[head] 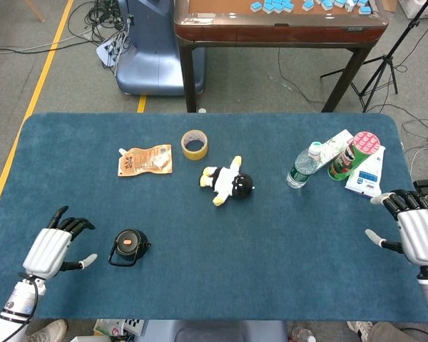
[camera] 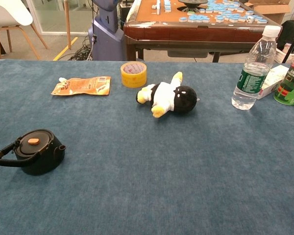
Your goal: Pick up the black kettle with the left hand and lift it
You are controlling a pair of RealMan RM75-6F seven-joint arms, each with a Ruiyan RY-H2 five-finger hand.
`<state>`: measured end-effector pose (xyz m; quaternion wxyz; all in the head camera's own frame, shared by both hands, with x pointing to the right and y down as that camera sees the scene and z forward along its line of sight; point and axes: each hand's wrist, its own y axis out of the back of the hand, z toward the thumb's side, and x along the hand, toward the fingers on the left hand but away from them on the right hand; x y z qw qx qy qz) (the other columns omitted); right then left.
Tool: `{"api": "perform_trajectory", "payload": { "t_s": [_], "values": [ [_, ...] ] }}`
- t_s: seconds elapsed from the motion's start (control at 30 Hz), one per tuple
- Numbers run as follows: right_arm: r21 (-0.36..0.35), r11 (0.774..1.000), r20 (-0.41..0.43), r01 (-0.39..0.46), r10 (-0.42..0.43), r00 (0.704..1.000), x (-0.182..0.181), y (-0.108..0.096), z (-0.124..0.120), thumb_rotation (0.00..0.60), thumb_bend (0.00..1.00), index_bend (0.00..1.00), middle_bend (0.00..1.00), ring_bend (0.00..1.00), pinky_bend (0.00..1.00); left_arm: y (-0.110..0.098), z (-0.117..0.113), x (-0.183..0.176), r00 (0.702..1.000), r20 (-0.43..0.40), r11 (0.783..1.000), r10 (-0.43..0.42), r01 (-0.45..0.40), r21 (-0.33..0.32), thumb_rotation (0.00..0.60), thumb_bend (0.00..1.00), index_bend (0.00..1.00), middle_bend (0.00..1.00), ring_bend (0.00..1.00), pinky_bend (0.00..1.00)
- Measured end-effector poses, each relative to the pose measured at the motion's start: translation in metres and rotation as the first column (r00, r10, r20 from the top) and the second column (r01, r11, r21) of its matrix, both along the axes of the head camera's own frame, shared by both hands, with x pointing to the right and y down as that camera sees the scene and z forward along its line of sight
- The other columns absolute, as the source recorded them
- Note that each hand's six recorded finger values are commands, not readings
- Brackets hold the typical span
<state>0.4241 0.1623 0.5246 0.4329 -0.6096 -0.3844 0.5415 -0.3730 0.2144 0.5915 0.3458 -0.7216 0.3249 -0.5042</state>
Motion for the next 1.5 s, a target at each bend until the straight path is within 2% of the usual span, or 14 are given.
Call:
{"api": "perform_trajectory", "payload": {
  "t_s": [0.07, 0.2, 0.33, 0.5, 0.6, 0.77, 0.8, 1.17, 1.5],
  "values": [
    [-0.003, 1.0, -0.004, -0.004, 0.004, 1.0, 0.001, 0.0, 0.0, 0.6, 0.15, 0.35, 0.36, 0.23, 0.22, -0.002, 0.005, 0.009, 0.999, -0.002, 0.998, 0.049, -0.049, -0.026, 0.485, 0.17, 0.34, 0.32, 0.27, 0.02],
    [-0.01, 1.0, -0.012, -0.017, 0.016, 1.0, 0.005, 0.001, 0.002, 0.6, 0.15, 0.35, 0.36, 0.23, 0.22, -0.001, 0.015, 0.027, 0.991, 0.009, 0.988, 0.134, -0.133, -0.076, 0.376, 0.17, 0.34, 0.32, 0.27, 0.02],
    [-0.017, 0.999, -0.017, -0.029, 0.029, 0.999, 0.01, 0.002, 0.003, 0.6, 0.15, 0.35, 0.36, 0.23, 0.22, 0.003, 0.018, 0.04, 0.985, 0.02, 0.981, 0.169, -0.166, -0.105, 0.303, 0.17, 0.34, 0.32, 0.27, 0.02],
    [-0.023, 0.999, -0.019, -0.047, 0.046, 0.999, 0.016, 0.006, 0.004, 0.6, 0.15, 0.35, 0.36, 0.23, 0.22, 0.009, 0.018, 0.056, 0.983, 0.017, 0.977, 0.185, -0.182, -0.11, 0.266, 0.17, 0.33, 0.32, 0.28, 0.02],
    [-0.023, 0.998, -0.019, -0.056, 0.056, 0.998, 0.019, 0.008, 0.004, 0.6, 0.15, 0.35, 0.36, 0.23, 0.22, 0.01, 0.02, 0.065, 0.984, 0.0, 0.98, 0.176, -0.176, -0.093, 0.319, 0.17, 0.32, 0.32, 0.28, 0.02],
    [-0.019, 0.997, -0.019, -0.068, 0.068, 0.998, 0.024, 0.011, 0.002, 0.6, 0.15, 0.35, 0.36, 0.23, 0.22, 0.009, 0.026, 0.079, 0.985, -0.01, 0.983, 0.17, -0.171, -0.06, 0.472, 0.17, 0.32, 0.32, 0.28, 0.02],
    [-0.019, 0.997, -0.02, -0.071, 0.07, 0.997, 0.025, 0.012, 0.001, 0.6, 0.15, 0.35, 0.36, 0.23, 0.22, 0.009, 0.028, 0.082, 0.985, -0.008, 0.983, 0.171, -0.171, -0.059, 0.487, 0.17, 0.32, 0.32, 0.28, 0.02],
    [-0.017, 0.994, -0.029, -0.104, 0.103, 0.994, 0.037, 0.019, -0.004, 0.6, 0.15, 0.35, 0.36, 0.23, 0.22, 0.008, 0.048, 0.1, 0.983, 0.001, 0.98, 0.182, -0.181, -0.083, 0.488, 0.17, 0.32, 0.32, 0.27, 0.02],
    [-0.021, 0.994, -0.03, -0.111, 0.11, 0.993, 0.04, 0.021, -0.003, 0.6, 0.15, 0.35, 0.36, 0.23, 0.22, 0.009, 0.059, 0.098, 0.967, 0.082, 0.968, 0.242, -0.235, -0.091, 0.525, 0.17, 0.31, 0.32, 0.27, 0.02]
  ]
}}
